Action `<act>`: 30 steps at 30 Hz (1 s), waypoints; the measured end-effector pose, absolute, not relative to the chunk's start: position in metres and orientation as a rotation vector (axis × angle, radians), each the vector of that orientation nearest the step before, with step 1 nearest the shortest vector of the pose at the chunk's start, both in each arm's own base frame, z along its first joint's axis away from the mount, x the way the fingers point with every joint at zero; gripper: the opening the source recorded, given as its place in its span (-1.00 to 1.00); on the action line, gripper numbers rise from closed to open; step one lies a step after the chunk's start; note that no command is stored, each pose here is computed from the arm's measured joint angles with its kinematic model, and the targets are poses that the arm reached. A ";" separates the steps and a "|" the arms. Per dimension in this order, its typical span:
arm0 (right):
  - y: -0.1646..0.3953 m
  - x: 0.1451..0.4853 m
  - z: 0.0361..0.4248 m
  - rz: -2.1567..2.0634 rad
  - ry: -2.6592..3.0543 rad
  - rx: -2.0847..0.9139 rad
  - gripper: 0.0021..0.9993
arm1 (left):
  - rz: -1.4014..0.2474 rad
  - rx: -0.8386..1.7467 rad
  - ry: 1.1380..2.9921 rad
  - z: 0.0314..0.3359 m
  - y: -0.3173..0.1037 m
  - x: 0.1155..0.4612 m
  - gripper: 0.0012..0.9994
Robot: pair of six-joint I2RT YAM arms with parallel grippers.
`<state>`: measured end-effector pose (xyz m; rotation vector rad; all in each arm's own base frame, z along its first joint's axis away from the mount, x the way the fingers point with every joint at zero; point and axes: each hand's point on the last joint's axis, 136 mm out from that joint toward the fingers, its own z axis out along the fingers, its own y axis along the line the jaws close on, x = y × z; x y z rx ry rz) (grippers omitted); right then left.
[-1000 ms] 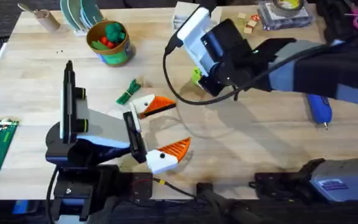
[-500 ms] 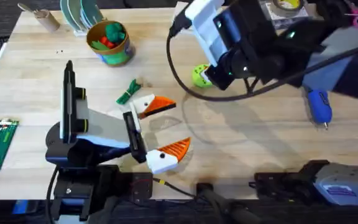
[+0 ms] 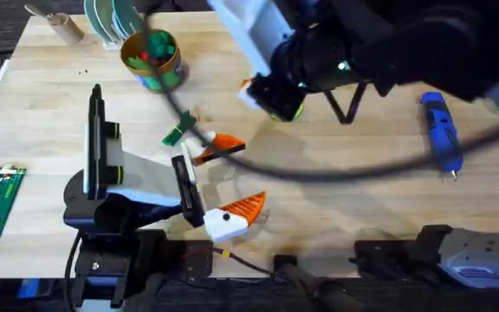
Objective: Pick up the gripper from the table and insert it into the empty holder that is missing its gripper. Then pick up a screw, insert it into the mounting hole, and use the screwdriver to tighten it. Finally, clean up the table by picking up the vegetable and placing it into the bucket.
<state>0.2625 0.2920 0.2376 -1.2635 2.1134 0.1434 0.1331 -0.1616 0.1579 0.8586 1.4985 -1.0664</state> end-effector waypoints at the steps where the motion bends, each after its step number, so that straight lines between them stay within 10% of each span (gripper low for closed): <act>1: 0.299 0.256 0.243 0.158 2.092 -1.284 -0.99 | -1.067 0.859 1.499 0.158 -0.162 0.133 0.99; 13: 0.355 0.180 0.255 0.260 1.889 -1.546 -0.99 | -1.066 0.859 1.498 0.158 -0.162 0.133 0.99; 30: 0.372 0.186 0.224 0.216 1.921 -1.597 -0.99 | -1.067 0.859 1.498 0.158 -0.162 0.133 0.99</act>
